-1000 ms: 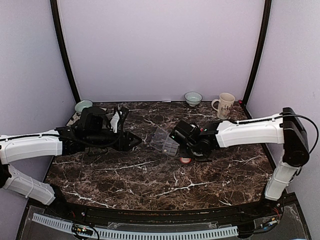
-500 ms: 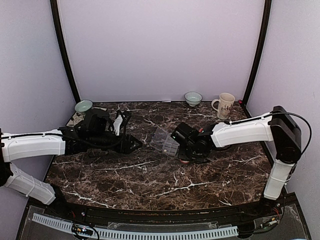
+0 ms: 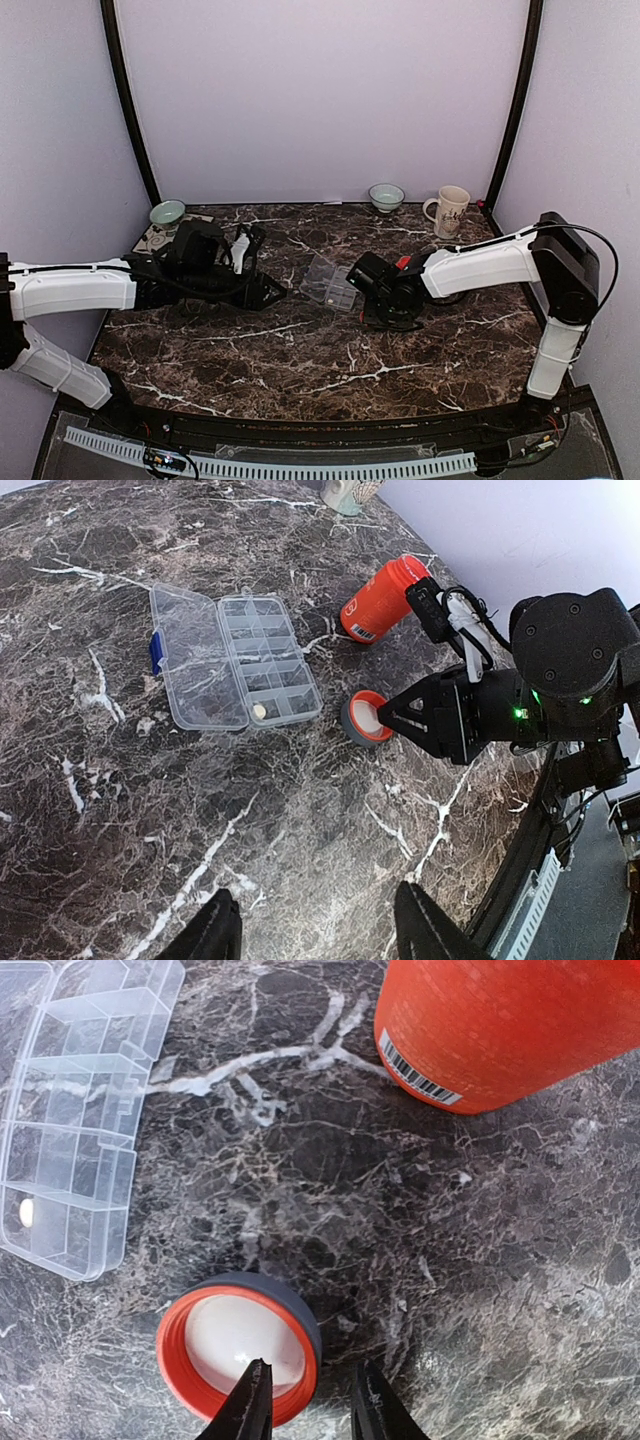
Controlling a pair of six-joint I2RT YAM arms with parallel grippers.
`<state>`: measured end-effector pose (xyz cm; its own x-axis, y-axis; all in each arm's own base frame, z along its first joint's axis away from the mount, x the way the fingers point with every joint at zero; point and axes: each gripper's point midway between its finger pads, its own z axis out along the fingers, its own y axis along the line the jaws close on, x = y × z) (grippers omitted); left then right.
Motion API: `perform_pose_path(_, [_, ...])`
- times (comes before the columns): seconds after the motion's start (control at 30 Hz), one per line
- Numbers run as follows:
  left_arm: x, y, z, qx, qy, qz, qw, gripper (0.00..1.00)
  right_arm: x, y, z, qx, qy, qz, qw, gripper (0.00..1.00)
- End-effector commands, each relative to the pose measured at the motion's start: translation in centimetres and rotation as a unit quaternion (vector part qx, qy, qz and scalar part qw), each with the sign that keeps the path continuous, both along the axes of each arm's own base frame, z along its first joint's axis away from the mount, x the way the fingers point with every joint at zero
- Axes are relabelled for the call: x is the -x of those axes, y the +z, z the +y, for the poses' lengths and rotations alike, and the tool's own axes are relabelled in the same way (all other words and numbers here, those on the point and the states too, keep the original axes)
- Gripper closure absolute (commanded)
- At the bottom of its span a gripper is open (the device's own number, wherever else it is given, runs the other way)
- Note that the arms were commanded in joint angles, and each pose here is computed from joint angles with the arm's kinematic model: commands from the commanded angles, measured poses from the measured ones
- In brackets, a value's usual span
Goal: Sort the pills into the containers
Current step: Pick up the lid of the pill bottle from the center of the board.
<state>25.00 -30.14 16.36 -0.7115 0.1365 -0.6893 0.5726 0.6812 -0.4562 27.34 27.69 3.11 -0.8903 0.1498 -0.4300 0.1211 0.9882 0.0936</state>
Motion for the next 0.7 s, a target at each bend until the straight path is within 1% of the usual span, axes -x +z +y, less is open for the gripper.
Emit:
perform_pose_path(0.0, [-0.1, 1.0, -0.7, 0.006, -0.012, -0.009, 1.000, 0.45, 0.0, -0.8, -0.6, 0.004, -0.010, 0.008, 1.000, 0.74])
perform_pose_path(0.17, [-0.2, 0.9, -0.9, 0.005, -0.014, -0.010, 1.000, 0.45, -0.3, -1.2, -0.3, -0.002, -0.006, 0.012, 1.000, 0.75])
perform_pose_path(0.3, [-0.3, 0.9, -1.0, 0.004, -0.016, -0.009, 1.000, 0.45, -0.5, -1.6, 0.0, -0.003, 0.000, 0.018, 1.000, 0.78])
perform_pose_path(0.4, [-0.3, 0.9, -1.0, 0.004, -0.017, -0.010, 1.000, 0.45, -0.4, -2.0, 0.0, -0.002, 0.001, 0.023, 1.000, 0.84])
perform_pose_path(0.57, [-0.2, 0.7, -1.1, 0.003, -0.017, -0.008, 1.000, 0.45, -0.3, -1.9, -0.4, 0.001, 0.000, 0.023, 1.000, 1.00])
perform_pose_path(0.67, [-0.2, 0.6, -1.1, 0.005, -0.018, -0.006, 1.000, 0.45, -0.4, -1.3, -0.5, 0.004, 0.003, 0.016, 1.000, 1.00])
